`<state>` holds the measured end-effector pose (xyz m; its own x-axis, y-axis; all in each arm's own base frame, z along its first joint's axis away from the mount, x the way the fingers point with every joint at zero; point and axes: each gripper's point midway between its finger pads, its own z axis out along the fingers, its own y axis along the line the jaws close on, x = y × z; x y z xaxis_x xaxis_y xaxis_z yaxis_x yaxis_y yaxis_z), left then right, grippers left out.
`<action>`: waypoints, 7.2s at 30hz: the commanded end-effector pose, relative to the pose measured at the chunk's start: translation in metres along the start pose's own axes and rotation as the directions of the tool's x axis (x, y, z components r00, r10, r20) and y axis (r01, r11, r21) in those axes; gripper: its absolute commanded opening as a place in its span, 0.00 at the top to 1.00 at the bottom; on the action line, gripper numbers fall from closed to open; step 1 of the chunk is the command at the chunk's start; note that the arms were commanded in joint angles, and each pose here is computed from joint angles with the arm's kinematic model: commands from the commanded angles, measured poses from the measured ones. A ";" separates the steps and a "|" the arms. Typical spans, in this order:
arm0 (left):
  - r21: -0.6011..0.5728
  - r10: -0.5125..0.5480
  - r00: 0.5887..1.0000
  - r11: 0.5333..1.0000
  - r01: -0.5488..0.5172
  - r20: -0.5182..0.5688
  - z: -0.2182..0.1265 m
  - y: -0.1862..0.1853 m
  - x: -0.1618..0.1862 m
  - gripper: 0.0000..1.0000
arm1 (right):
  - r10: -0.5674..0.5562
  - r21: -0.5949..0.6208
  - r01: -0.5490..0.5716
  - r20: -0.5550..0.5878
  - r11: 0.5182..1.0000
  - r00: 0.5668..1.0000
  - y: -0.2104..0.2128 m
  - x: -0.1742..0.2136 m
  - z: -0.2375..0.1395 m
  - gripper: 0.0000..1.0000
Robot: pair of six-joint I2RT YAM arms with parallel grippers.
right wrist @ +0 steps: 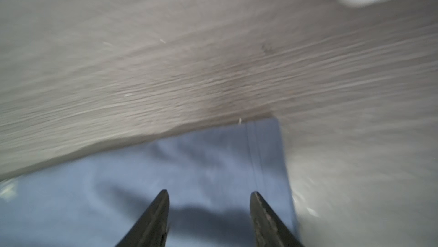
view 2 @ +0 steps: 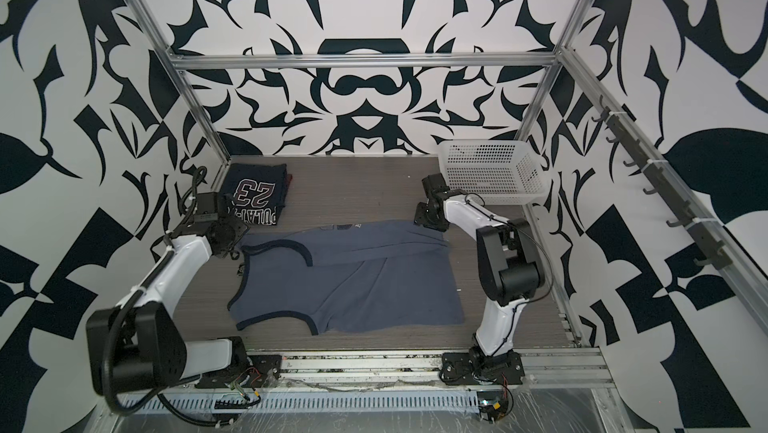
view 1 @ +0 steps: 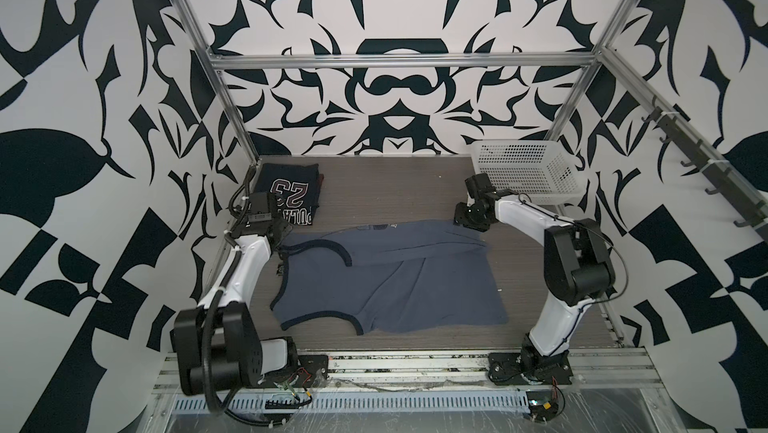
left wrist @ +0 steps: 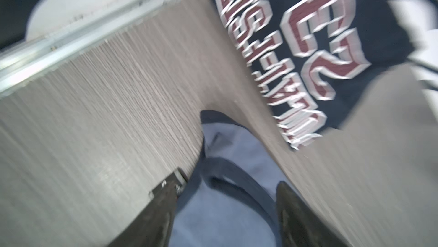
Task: Fold and stack the tank tops
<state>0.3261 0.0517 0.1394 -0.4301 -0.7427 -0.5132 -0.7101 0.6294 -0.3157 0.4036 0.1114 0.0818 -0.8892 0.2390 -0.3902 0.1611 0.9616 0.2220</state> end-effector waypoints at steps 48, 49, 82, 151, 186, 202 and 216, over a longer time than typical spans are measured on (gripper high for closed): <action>0.077 0.490 0.733 0.851 -0.519 -0.471 -0.079 0.067 0.345 0.54 | 0.352 0.293 -0.287 -0.199 0.912 0.915 -0.107 0.250 -0.075 0.22; 0.073 0.492 0.734 0.849 -0.523 -0.468 -0.078 0.067 0.344 0.56 | 0.354 0.287 -0.291 -0.199 0.913 0.914 -0.106 0.250 -0.073 0.23; 0.184 0.538 0.713 0.837 -0.516 -0.449 -0.133 0.041 0.323 1.00 | 0.276 0.350 -0.236 -0.070 0.907 0.959 -0.117 0.220 -0.106 1.00; 0.139 0.573 0.630 0.787 -0.601 -0.524 -0.125 0.065 0.380 0.96 | 0.281 0.296 -0.280 0.040 0.913 0.959 -0.121 0.183 -0.142 1.00; 0.203 0.262 0.735 0.964 -0.171 -0.625 -0.061 -0.027 0.285 0.92 | 0.193 0.222 -0.183 -0.024 0.958 0.981 -0.086 0.042 -0.058 1.00; 0.146 0.251 0.847 0.968 -0.206 -0.469 -0.051 -0.021 0.229 0.38 | 0.156 0.300 -0.146 -0.009 0.943 0.988 -0.099 0.022 -0.051 0.57; 0.254 0.500 0.740 0.866 -0.431 -0.449 -0.074 -0.052 0.287 0.46 | 0.046 0.005 -0.046 -0.139 0.999 0.989 -0.022 0.084 -0.046 0.51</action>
<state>0.1931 -0.2010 0.0768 -0.9116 -0.3643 -0.1907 -0.3113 0.9144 -0.2586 0.3066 0.0922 0.1010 -0.9182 0.2487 -0.3084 0.1990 0.9626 0.1838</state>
